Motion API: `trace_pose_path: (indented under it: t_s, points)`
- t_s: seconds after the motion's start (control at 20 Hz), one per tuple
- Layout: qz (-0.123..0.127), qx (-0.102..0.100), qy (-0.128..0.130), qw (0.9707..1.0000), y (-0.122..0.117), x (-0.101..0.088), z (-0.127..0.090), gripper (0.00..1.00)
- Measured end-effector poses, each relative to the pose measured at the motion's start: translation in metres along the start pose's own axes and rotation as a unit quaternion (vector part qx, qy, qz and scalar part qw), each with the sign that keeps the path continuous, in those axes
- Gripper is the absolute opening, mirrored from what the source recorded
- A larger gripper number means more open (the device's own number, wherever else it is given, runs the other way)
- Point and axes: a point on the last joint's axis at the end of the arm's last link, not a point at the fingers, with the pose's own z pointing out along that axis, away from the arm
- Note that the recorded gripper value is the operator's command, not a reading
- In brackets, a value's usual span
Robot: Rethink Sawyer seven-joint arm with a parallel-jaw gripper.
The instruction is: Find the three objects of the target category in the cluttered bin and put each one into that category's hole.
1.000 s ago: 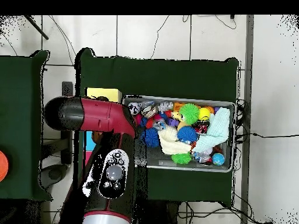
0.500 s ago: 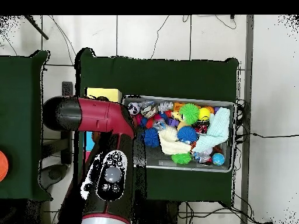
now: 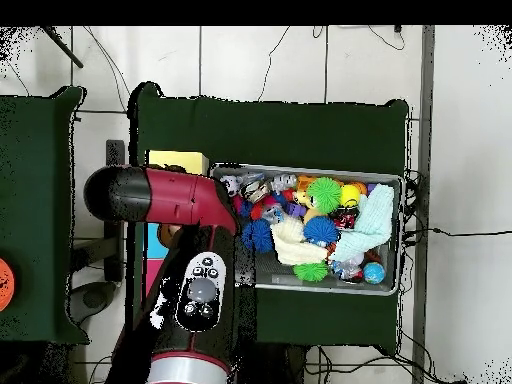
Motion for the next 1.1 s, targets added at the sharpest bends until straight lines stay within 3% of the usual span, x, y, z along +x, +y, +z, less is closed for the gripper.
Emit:
trace_pose_path:
  t_s: [0.45,1.1]
  points:
    - [0.002,0.002,0.000,1.0000,-0.004,-0.001,0.006,0.00]
    - [-0.002,0.014,0.020,0.9997,-0.008,0.010,0.053,0.00]
